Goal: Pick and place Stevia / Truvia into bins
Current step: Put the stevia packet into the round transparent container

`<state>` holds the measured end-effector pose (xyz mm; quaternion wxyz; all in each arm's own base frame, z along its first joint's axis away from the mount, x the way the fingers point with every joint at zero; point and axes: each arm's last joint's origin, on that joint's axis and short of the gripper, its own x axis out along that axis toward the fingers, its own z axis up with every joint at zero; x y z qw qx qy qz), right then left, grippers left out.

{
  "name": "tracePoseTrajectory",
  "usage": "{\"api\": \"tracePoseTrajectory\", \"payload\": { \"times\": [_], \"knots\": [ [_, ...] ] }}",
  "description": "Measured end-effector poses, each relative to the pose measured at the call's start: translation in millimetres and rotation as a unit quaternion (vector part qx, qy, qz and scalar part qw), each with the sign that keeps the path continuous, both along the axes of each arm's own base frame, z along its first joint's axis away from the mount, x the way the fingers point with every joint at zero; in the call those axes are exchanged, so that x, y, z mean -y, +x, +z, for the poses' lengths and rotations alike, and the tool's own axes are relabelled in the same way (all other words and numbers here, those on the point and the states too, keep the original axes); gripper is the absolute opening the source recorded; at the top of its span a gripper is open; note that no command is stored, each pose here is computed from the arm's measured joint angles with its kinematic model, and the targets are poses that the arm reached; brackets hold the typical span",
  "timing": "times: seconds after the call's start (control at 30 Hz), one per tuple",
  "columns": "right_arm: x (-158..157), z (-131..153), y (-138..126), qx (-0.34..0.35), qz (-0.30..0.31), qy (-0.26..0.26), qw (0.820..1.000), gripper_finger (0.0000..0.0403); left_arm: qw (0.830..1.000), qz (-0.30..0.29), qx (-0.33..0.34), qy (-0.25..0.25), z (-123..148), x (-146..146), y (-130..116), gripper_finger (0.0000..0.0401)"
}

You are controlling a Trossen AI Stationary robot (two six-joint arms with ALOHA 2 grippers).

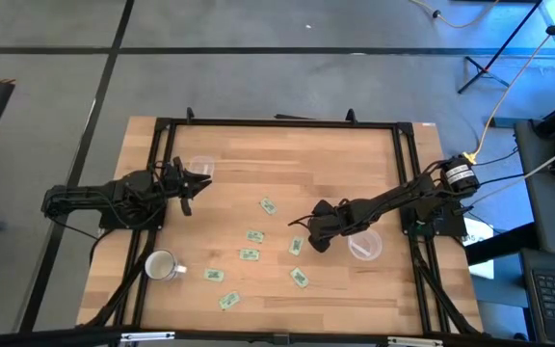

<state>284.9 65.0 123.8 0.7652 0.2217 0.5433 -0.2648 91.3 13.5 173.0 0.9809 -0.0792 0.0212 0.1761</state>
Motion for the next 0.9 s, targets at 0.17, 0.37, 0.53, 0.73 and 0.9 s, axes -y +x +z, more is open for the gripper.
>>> {"api": "tracePoseTrajectory", "payload": {
  "times": [0.17,0.37,0.53,0.73,0.9],
  "knots": [
    [-0.4,-0.3,-0.3,-0.004,0.006,0.007,1.000,0.0181,1.000,0.000,0.000,0.000,0.0,0.0,0.0,0.0072],
    [-0.5,-0.6,-0.7,-0.007,0.007,0.011,1.000,0.0162,1.000,0.000,0.000,0.000,0.0,0.0,0.0,0.0072],
    [-0.3,-0.8,-0.7,-0.006,0.002,0.006,1.000,0.0153,1.000,0.000,0.000,0.000,-0.1,0.0,0.0,0.0072],
    [-0.3,-1.0,-0.9,-0.007,0.003,0.005,1.000,0.0147,1.000,0.000,0.000,0.000,0.0,0.0,0.0,0.0072],
    [-0.3,-1.1,-1.0,-0.008,0.006,0.004,1.000,0.0141,1.000,0.000,0.000,0.000,-0.1,0.0,0.0,0.0072]
  ]
}}
